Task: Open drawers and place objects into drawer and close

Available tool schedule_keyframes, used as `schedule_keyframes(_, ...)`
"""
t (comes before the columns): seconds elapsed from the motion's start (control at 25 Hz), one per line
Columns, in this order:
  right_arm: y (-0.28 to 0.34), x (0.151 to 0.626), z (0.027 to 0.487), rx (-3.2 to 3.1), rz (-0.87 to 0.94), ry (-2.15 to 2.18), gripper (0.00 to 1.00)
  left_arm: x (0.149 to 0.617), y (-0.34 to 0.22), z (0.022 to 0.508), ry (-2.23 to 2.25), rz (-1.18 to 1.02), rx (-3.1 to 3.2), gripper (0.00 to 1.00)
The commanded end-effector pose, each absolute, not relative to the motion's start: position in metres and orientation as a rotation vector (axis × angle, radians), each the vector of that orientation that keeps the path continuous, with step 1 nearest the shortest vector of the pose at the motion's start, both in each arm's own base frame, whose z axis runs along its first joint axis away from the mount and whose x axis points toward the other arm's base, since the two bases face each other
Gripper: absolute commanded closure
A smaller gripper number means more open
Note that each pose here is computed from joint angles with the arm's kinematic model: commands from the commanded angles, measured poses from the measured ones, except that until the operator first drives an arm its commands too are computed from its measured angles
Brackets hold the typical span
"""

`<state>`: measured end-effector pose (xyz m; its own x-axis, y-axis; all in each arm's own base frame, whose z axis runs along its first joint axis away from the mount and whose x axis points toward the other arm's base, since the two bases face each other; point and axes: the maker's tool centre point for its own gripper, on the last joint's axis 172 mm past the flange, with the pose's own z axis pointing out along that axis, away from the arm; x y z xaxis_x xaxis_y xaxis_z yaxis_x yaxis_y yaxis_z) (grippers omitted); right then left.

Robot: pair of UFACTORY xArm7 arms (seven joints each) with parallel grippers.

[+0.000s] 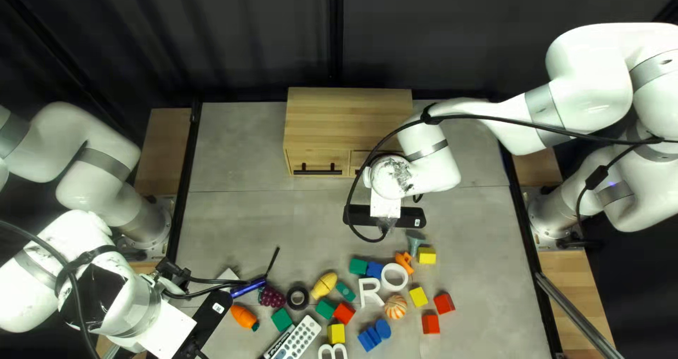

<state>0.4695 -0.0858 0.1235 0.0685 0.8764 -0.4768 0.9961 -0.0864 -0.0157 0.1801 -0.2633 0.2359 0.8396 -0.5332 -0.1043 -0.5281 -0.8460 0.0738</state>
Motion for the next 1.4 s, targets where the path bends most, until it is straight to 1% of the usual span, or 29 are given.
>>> schedule_keyframes(0.04, -0.085, 0.469, 0.123, 2.034, -0.532, 1.877, 0.89, 0.18, -0.263, 0.236, -0.858, -0.187, 2.973, 0.0)
schedule_keyframes(0.76, -0.077, 0.469, 0.121, 2.025, -0.53, 1.879, 0.92, 0.18, -0.263, 0.236, -0.858, -0.187, 2.973, 0.0)
schedule_keyframes(1.4, -0.066, 0.468, 0.122, 2.015, -0.518, 1.888, 0.91, 0.18, -0.263, 0.236, -0.858, -0.187, 2.973, 0.0)
